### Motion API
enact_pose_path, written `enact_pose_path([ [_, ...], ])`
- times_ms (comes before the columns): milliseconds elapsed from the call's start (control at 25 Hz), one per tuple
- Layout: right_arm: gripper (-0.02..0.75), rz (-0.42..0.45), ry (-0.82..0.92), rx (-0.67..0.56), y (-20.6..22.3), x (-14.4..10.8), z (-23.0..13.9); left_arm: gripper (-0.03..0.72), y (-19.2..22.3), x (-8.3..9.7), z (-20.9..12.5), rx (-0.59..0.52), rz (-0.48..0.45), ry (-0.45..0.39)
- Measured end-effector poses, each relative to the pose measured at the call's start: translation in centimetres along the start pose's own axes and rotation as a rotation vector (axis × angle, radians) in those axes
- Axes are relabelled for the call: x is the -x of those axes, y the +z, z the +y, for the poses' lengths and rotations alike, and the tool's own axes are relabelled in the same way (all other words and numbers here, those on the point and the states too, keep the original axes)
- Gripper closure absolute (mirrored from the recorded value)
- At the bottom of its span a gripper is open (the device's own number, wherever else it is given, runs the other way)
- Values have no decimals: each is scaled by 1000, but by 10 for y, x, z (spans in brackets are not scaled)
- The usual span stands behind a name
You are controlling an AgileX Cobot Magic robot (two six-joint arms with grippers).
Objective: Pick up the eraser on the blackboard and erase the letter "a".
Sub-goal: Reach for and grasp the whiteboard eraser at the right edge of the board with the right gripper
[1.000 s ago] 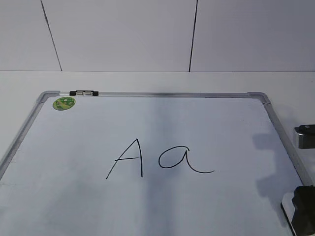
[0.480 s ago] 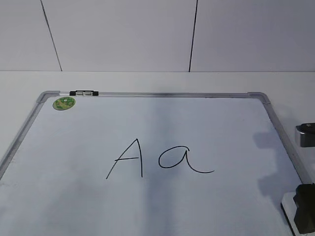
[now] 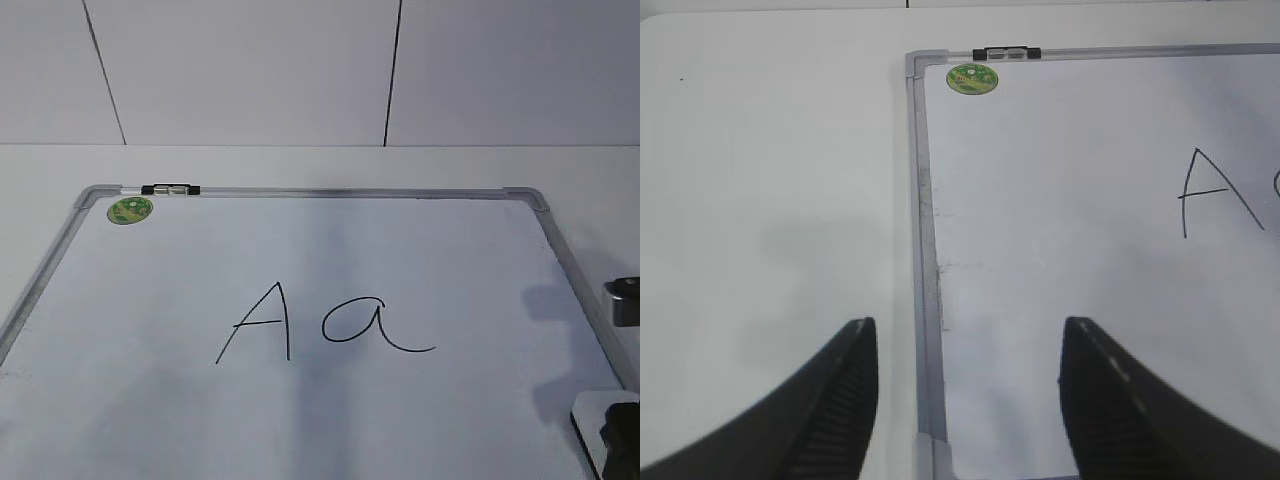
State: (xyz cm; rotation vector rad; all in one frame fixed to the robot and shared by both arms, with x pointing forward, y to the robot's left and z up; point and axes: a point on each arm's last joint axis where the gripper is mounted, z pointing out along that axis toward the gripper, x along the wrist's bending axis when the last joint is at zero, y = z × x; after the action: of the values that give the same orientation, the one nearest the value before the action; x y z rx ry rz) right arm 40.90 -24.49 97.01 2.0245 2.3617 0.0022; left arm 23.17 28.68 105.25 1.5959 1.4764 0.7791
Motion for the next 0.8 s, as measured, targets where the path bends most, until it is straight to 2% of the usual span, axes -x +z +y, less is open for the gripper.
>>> enact_pose_path([
  [360, 69, 22, 7, 65, 5, -2, 3, 255, 0, 0, 0, 0, 0, 0],
  [800, 69, 15, 13, 26, 19, -3, 11, 255, 0, 0, 0, 0, 0, 0],
])
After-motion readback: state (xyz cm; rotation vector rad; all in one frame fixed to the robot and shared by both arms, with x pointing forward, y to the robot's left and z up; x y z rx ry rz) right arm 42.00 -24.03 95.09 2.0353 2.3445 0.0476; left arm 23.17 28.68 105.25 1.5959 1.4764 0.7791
